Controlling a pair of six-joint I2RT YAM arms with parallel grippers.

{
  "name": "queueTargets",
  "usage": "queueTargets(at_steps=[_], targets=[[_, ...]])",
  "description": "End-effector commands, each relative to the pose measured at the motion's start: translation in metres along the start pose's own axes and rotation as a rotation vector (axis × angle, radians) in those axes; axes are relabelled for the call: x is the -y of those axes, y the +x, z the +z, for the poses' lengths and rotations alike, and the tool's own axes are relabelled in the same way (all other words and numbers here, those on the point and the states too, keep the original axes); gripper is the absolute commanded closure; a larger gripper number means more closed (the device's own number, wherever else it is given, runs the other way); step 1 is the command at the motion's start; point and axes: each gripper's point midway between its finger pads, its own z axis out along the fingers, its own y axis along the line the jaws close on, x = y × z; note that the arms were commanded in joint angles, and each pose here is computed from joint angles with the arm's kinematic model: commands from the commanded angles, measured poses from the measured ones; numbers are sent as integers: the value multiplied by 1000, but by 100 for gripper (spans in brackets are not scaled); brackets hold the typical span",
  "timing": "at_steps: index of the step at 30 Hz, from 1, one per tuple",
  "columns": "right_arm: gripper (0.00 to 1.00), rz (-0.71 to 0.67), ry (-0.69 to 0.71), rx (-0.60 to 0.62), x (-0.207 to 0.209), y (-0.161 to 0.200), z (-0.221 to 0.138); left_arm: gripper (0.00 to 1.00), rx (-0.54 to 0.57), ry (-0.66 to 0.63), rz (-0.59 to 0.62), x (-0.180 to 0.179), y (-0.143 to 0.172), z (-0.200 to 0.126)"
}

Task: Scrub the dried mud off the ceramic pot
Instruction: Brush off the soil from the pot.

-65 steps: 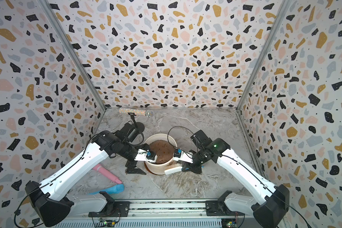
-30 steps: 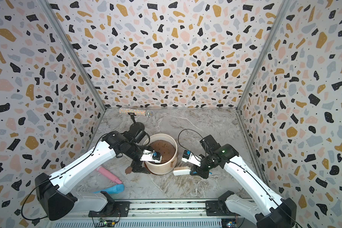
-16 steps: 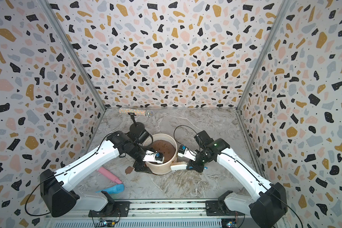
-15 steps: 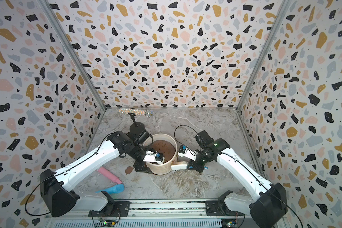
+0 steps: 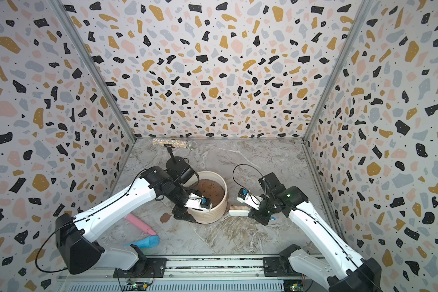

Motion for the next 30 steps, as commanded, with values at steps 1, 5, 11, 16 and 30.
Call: queueTargets(at_steps=[1, 5, 11, 16, 30], targets=[[100, -6, 32, 27, -4, 0, -15, 24, 20, 18, 32, 1, -11, -3], [100, 61, 131, 55, 12, -7, -27, 25, -8, 5, 15, -5, -13, 0], [100, 739, 197, 89, 46, -20, -25, 23, 58, 18, -28, -6, -37, -17], [100, 1227, -5, -10, 32, -18, 17, 19, 24, -31, -49, -8, -29, -19], [100, 1755, -308, 41, 82, 20, 90, 17, -23, -43, -72, -3, -11, -9]])
